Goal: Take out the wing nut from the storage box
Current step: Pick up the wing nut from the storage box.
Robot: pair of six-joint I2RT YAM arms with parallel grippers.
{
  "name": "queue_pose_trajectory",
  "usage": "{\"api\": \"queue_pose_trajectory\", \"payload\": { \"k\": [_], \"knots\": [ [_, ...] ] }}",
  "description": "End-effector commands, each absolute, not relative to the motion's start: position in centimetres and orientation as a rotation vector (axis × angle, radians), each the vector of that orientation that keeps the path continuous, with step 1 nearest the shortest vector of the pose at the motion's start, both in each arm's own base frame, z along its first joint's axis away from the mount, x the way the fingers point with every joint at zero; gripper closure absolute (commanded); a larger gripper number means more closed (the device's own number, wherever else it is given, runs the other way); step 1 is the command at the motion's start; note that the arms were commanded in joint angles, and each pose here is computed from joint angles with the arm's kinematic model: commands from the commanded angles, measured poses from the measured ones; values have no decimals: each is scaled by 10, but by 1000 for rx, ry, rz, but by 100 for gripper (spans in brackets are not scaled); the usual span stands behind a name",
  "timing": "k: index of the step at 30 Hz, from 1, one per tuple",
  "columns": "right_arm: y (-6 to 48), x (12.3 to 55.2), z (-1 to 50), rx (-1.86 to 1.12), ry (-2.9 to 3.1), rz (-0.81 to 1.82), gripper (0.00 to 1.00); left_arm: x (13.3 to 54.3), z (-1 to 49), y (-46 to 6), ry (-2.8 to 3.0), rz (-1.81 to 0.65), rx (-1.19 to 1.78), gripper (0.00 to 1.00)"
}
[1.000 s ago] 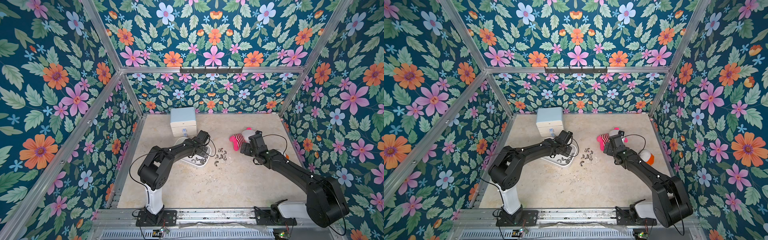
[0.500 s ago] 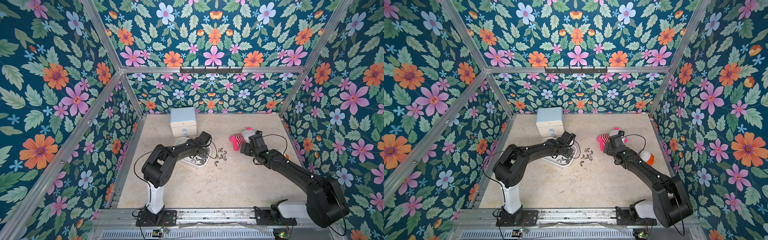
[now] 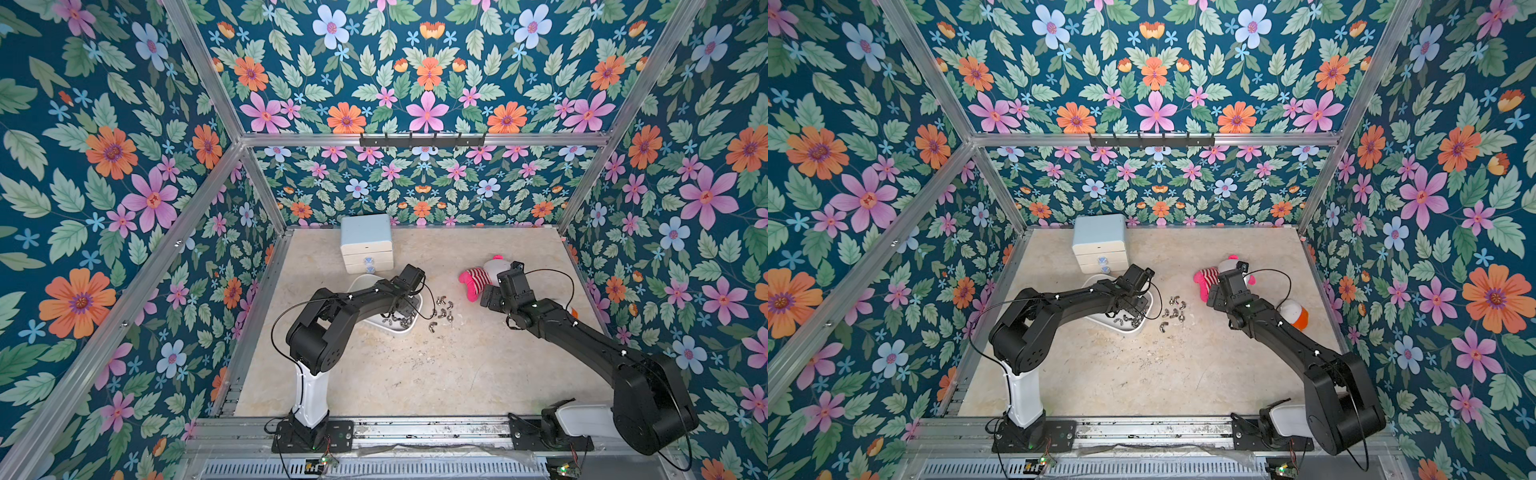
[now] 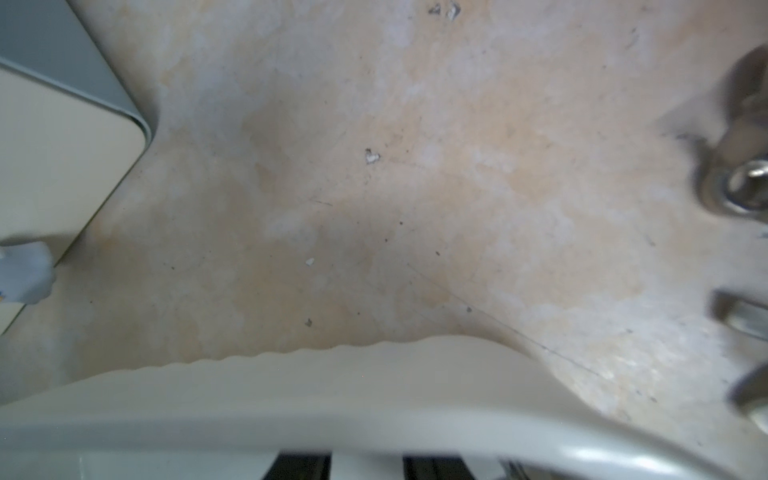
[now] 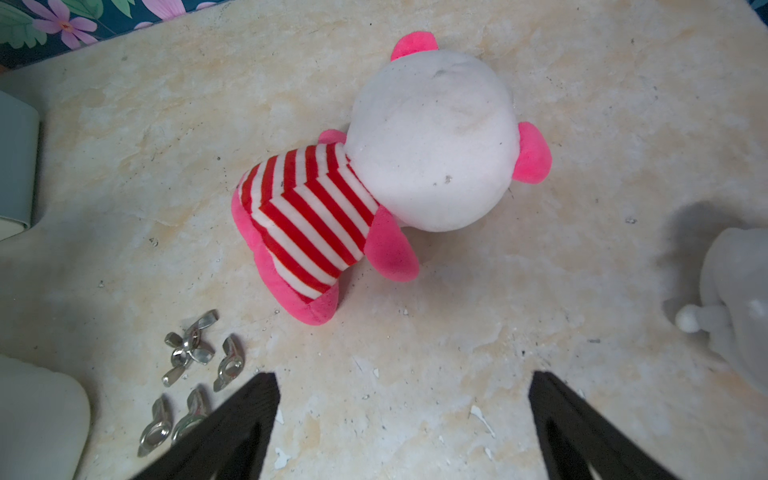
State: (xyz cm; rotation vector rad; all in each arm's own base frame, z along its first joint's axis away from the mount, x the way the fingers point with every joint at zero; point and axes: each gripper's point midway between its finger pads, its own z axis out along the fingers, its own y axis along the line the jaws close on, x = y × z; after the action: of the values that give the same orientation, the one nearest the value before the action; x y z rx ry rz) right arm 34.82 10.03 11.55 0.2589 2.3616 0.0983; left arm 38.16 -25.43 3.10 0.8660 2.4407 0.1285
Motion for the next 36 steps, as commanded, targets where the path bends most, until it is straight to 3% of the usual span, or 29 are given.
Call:
{"api": "queue_pose_trajectory", "payload": {
  "k": [1, 12, 17, 26, 36],
  "knots": [
    [99, 349, 115, 262, 2357, 91, 1, 385, 31, -253, 2406, 170, 901, 68],
    [100, 348, 114, 260, 2361, 91, 1, 384, 19, -256, 2389, 204, 973, 71],
    [100, 348, 113, 261, 2363, 94, 1, 379, 10, -257, 2405, 213, 1000, 81],
    [100, 348, 115, 261, 2359, 96, 1, 375, 7, -255, 2426, 210, 964, 90],
    [100, 347, 116, 260, 2360, 100, 1, 376, 53, -254, 2402, 95, 807, 91]
  ]
}}
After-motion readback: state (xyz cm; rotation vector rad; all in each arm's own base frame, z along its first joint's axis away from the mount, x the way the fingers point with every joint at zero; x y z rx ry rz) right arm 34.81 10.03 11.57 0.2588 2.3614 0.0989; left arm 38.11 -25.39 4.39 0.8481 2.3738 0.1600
